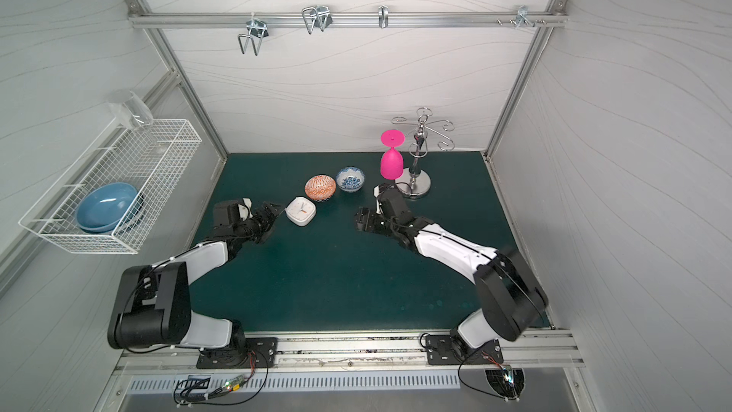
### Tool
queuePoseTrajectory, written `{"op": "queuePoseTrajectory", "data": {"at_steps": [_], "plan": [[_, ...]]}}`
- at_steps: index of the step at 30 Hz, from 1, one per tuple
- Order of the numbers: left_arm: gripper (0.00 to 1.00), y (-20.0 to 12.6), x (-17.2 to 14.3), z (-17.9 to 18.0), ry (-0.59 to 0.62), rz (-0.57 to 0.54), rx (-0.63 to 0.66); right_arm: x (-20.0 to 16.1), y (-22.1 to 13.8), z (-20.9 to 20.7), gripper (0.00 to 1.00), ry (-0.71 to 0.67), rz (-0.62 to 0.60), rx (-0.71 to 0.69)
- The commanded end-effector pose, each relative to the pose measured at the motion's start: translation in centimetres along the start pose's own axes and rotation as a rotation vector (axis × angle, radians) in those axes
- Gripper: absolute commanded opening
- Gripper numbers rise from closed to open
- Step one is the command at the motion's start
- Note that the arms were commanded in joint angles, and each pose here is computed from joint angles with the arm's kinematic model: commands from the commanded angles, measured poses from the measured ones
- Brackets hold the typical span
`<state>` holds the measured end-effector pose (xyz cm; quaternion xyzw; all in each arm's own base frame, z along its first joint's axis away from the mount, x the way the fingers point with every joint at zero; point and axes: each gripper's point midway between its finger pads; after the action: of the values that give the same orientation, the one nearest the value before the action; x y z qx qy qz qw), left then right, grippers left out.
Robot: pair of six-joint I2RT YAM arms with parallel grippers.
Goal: Remove the battery from the alarm
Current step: Pick up the alarm from the center of the board.
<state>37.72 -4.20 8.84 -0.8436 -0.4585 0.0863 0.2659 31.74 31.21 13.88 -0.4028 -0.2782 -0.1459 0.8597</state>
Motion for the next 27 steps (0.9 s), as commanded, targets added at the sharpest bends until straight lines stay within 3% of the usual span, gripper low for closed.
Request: {"op": "queuePoseTrajectory", "data": {"at_steps": [1, 5, 13, 27], "plan": [[1.0, 0.9, 1.1, -2.3, -0.056, 0.018, -0.164, 1.1, 2.4, 2.9, 0.83, 0.086, -0.005, 0.065], [1.0, 2.8, 1.9, -1.8, -0.133, 0.027, -0.211, 1.0, 7.2, 3.3, 0.82, 0.142, 0.036, 0.024], [1.0, 4.8, 2.5, -0.1, -0.178, 0.039, -0.17, 1.3, 14.0, 4.4, 0.78, 0.179, 0.089, 0.039], [1.0, 6.7, 2.4, 2.5, -0.206, 0.083, -0.068, 0.4, 19.5, 4.4, 0.72, 0.121, 0.16, 0.031]]}}
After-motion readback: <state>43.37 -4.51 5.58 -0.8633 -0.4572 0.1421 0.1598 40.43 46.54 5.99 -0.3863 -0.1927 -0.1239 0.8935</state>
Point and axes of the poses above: each gripper's point midway between its finger pads, its own y axis out along the fingers, its own z axis along the line the jaws close on, x = y × z, and after that the axes turned 7 degrees about -y, right-handed
